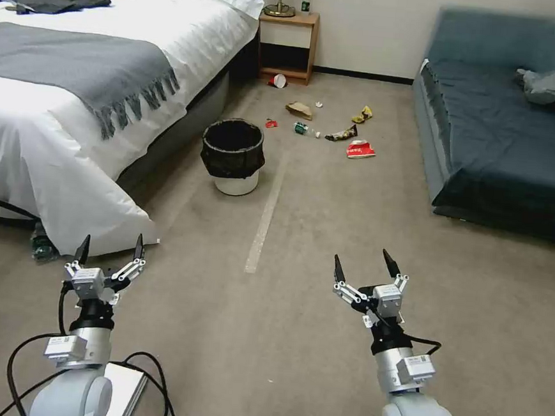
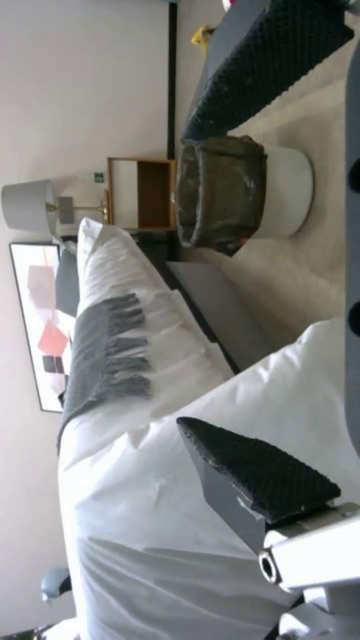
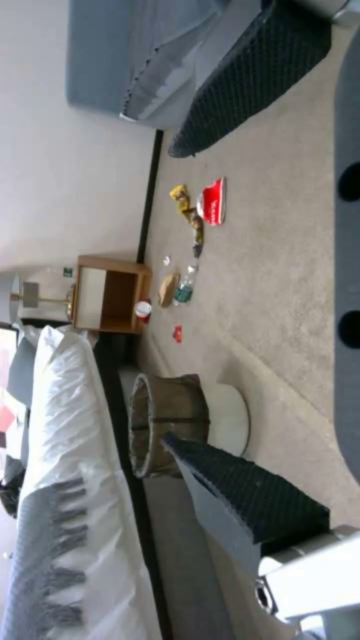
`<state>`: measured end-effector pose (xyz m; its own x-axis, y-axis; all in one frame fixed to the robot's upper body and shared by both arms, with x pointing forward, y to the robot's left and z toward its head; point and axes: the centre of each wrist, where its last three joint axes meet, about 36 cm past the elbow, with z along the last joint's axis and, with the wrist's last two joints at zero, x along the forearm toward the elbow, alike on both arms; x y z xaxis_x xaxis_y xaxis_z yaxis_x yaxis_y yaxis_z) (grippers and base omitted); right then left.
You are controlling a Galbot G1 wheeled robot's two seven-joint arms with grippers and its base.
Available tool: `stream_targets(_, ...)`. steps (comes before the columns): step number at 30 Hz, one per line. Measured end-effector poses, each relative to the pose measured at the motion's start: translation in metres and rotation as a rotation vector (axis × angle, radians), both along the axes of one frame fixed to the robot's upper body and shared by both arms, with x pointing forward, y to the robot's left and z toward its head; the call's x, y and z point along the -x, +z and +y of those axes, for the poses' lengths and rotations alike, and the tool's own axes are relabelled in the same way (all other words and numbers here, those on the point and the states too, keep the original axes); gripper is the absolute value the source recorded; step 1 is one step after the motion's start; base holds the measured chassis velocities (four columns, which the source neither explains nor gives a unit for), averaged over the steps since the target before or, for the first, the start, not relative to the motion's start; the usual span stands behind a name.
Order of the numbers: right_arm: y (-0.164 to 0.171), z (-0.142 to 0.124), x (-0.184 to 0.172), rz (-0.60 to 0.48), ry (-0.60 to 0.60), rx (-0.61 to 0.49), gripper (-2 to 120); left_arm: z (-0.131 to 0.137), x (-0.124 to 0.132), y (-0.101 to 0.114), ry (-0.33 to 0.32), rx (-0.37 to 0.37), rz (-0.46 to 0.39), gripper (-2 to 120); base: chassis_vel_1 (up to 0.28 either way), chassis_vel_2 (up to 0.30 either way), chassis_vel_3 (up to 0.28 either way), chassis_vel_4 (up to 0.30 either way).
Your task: Pick up the trash can from the floor.
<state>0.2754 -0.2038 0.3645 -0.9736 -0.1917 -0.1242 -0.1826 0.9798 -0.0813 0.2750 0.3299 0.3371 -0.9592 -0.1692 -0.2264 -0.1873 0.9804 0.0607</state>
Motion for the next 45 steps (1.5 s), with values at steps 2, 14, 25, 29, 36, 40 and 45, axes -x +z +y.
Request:
stream_targets(2, -0.0002, 0.0000, 0.0004, 0.001, 0.000, 0.000, 100, 0.0002, 0.0000, 0.0000, 0.003, -0.004, 0.000, 100, -0.049, 0.080, 0.079, -0.049)
stream_targets(14, 0.0011, 0.0005, 0.0026, 0.000, -0.002, -0.001, 100, 0.0005, 0.0007, -0.0006, 0.010, -0.006, 0.000, 100, -0.154, 0.155, 0.158, -0.160)
stream_targets(25, 0.0018, 0.0009, 0.0031, -0.005, 0.005, 0.000, 100, -0.0001, -0.0005, -0.0009, 0.024, -0.001, -0.004, 100, -0.136, 0.135, 0.134, -0.128)
stream_targets(29, 0.0024, 0.0017, 0.0031, -0.006, 0.010, -0.002, 100, -0.0006, -0.0008, -0.0011, 0.030, 0.002, -0.003, 100, -0.135, 0.159, 0.134, -0.143)
stream_targets(36, 0.0046, 0.0022, 0.0029, -0.010, 0.014, -0.003, 100, -0.0010, -0.0002, -0.0003, 0.031, 0.003, -0.003, 100, -0.153, 0.156, 0.154, -0.153)
stream_targets(40, 0.0044, 0.0026, 0.0032, -0.009, 0.018, -0.003, 100, -0.0012, -0.0004, 0.0001, 0.031, 0.003, -0.004, 100, -0.147, 0.147, 0.156, -0.145)
stream_targets(45, 0.0043, 0.0034, 0.0036, -0.008, 0.022, -0.004, 100, -0.0014, 0.0000, 0.0010, 0.031, 0.002, -0.006, 100, -0.140, 0.148, 0.148, -0.145)
